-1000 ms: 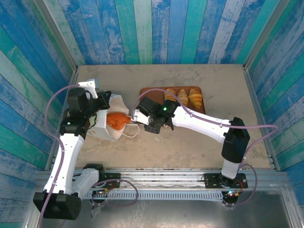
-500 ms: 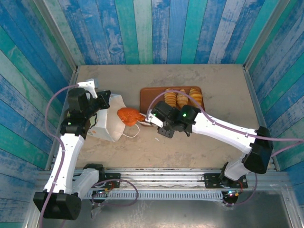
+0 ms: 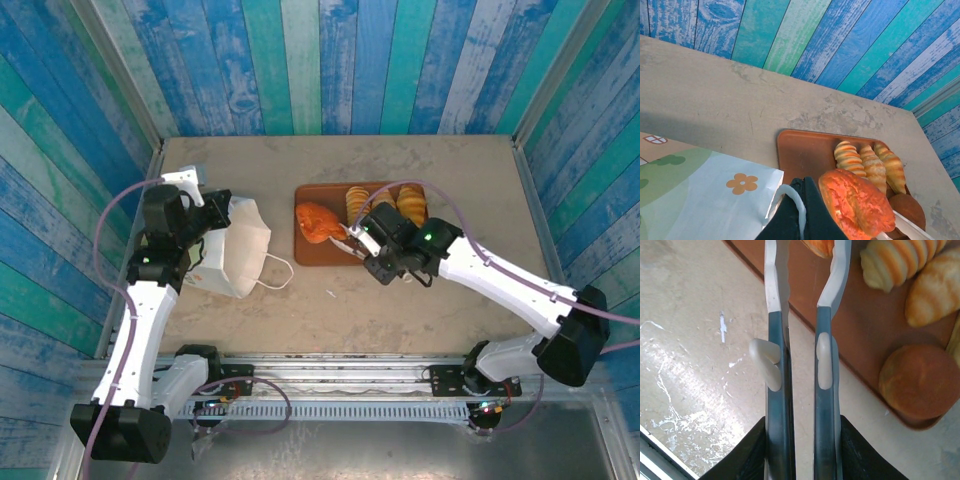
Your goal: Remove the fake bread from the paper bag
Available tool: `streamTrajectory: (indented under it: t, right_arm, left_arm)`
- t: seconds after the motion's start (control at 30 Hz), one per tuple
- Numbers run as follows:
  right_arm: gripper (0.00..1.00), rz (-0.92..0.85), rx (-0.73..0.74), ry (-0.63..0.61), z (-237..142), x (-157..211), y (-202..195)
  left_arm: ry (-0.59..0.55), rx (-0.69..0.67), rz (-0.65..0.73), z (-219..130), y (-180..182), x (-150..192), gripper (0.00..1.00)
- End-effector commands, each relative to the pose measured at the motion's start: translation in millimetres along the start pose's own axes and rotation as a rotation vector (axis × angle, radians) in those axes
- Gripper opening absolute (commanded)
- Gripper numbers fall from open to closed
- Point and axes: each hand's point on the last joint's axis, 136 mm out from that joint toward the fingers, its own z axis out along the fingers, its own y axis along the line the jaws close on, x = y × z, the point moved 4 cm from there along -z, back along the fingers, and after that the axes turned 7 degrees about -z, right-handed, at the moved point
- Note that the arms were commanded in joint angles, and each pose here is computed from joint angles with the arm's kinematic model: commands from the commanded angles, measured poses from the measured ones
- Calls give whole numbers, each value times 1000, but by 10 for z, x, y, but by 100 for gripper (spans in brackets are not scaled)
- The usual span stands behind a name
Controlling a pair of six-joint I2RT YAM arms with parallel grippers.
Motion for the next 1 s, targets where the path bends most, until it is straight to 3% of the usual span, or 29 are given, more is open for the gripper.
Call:
streamTrajectory:
  t: [0.0, 0.53, 0.73, 0.97]
  right_arm:
    - [33, 97, -42, 25, 77, 7, 56]
    - [43, 211, -122, 171, 415, 57, 216]
    - [49, 192, -189, 145, 332, 16, 290]
    - [51, 198, -106, 100, 217, -6, 80]
  left_arm:
    - [-47, 28, 10, -42, -64, -79, 0]
    - [-39, 39, 11, -54, -67, -36, 0]
    - [-37, 43, 13, -52, -69, -32, 0]
    - [-35, 44, 11, -47, -63, -20, 0]
